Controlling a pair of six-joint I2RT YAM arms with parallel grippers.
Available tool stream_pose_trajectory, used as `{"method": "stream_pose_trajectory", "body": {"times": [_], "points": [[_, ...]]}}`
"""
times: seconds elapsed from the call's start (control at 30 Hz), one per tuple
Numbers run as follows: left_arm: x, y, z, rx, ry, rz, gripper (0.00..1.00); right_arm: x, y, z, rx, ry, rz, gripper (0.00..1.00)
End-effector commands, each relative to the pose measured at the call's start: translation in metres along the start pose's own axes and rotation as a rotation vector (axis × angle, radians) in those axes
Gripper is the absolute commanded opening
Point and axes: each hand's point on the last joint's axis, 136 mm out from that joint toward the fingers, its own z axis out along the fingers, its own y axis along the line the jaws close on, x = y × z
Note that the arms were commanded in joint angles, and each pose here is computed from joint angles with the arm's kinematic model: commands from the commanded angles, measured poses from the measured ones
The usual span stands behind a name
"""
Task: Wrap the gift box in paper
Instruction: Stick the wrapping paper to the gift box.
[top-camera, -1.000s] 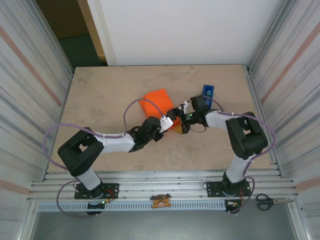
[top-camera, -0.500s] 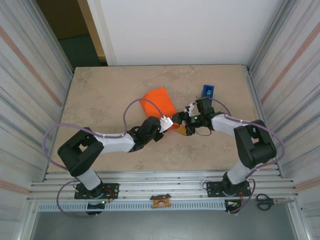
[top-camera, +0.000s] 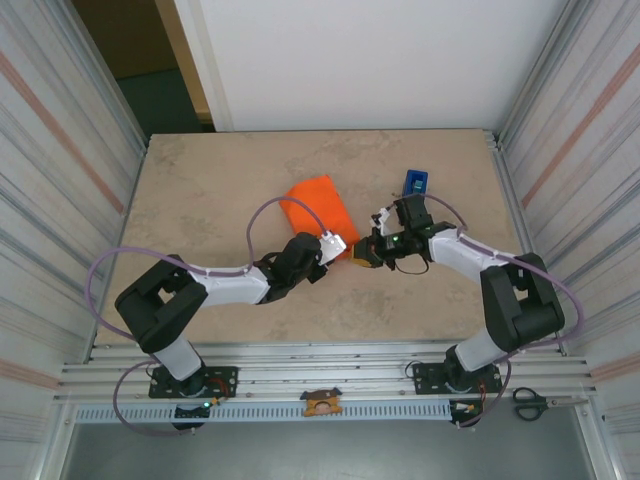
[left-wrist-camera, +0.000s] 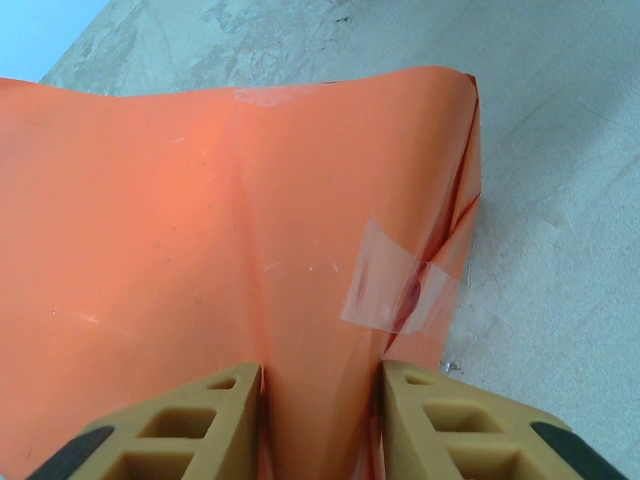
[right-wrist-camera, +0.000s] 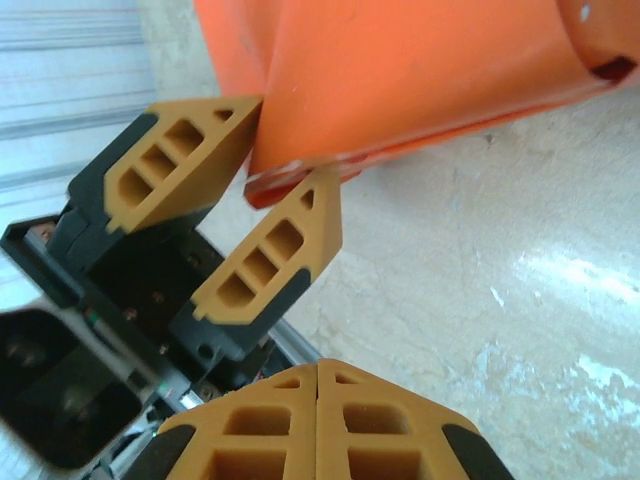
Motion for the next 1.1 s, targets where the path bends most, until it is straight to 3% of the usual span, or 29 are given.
{"method": "stream_pose_trajectory", "body": {"times": [0.0,0.13,0.43,0.7,0.9,1.07], "points": [[0.084,-0.03,0.002,0.1,0.272,0.028,0.34,-0.021,0.009,0.013,-0.017,-0.043,0.0,0.03],[0.084,-0.029,0.001,0.097,0.272,0.029,0.34,-0.034,0.014,0.028,-0.038,-0.05,-0.002,0.0],[0.085,-0.03,0.002,0.101,0.276,0.031,0.34,-0.059,0.005,0.037,-0.031,-0.221,0.037,0.0],[0.087,-0.031,0.002,0.106,0.281,0.028,0.34,-0.039,0.003,0.011,-0.053,-0.254,-0.004,0.08],[0.085,-0.031,0.002,0.105,0.277,0.026,0.34,-0.023,-0.025,0.006,0.045,-0.262,0.024,0.06],[0.085,-0.031,0.002,0.109,0.281,0.029,0.33,-0.021,-0.016,0.019,0.004,-0.245,0.005,0.02]]}}
